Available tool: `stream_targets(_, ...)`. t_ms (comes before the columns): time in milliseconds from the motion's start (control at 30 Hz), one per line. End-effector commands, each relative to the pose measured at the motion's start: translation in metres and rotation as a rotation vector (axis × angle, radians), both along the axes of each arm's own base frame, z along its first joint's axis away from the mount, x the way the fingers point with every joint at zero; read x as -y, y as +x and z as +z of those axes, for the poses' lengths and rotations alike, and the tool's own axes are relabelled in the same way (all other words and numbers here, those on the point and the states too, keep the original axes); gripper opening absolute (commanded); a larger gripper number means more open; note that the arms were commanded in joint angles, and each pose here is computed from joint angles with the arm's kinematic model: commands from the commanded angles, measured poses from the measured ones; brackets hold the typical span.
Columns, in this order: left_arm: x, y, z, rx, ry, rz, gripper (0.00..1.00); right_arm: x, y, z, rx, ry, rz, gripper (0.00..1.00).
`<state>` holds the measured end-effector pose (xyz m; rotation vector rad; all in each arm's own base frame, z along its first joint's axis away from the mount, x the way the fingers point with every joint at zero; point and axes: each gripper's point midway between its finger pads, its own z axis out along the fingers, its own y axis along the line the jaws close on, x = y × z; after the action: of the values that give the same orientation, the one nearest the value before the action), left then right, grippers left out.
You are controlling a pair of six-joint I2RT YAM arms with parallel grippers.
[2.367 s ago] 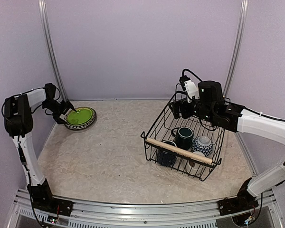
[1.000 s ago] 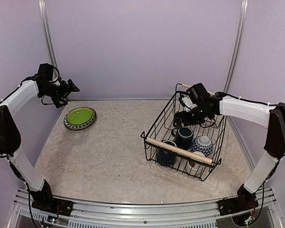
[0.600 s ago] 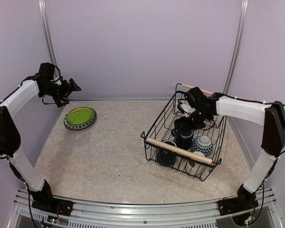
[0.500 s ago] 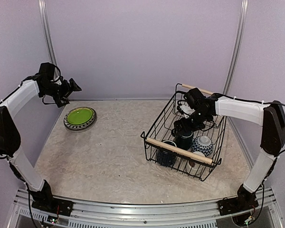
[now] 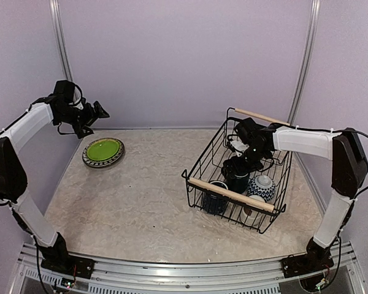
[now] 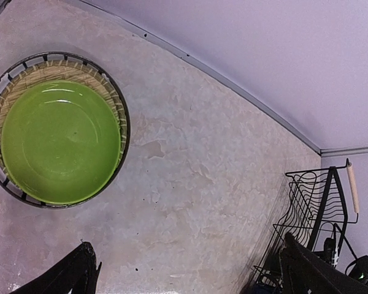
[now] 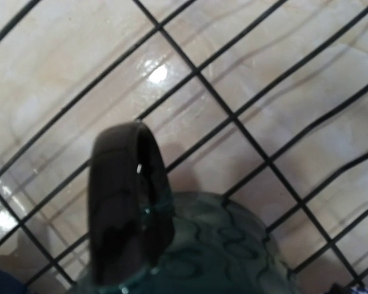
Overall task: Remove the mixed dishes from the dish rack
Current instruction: Grab the cup from the dish rack.
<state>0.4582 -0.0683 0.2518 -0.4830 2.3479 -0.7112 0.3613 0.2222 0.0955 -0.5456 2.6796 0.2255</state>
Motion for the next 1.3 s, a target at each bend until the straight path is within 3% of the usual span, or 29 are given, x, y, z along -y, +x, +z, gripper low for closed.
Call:
stream_targets(0, 0.007, -0.001, -0.003, -0.002, 0.002, -0.03, 0.99, 0.005, 0.0, -0.01, -0.016, -0.026, -0.001, 1.0)
stream_targets(100, 0.008, -0.001, -0.004, -0.003, -0.001, -0.032, 0.99, 0.004, 0.001, -0.01, -0.012, -0.022, -0.004, 0.97)
stream_targets(533, 0.012, -0.002, -0.003, -0.002, 0.001, -0.045, 0.99, 0.002, 0.005, 0.014, 0.039, 0.016, -0.016, 0.61)
stream_targets(700, 0.019, -0.004, -0.004, -0.002, 0.01, -0.06, 0.99, -0.002, 0.008, 0.046, 0.125, 0.09, -0.029, 0.42)
stream_targets(967, 0.032, -0.008, -0.001, 0.013, 0.054, -0.088, 0.99, -0.008, 0.021, 0.096, 0.29, 0.214, -0.073, 0.03)
stream_targets(1200, 0.065, -0.016, 0.008, 0.057, 0.038, -0.191, 0.99, -0.005, 0.028, 0.138, 0.419, 0.331, -0.133, 0.0)
stream_targets(1267, 0.084, -0.021, 0.013, 0.071, -0.018, -0.264, 0.99, -0.005, 0.026, 0.156, 0.467, 0.405, -0.136, 0.0)
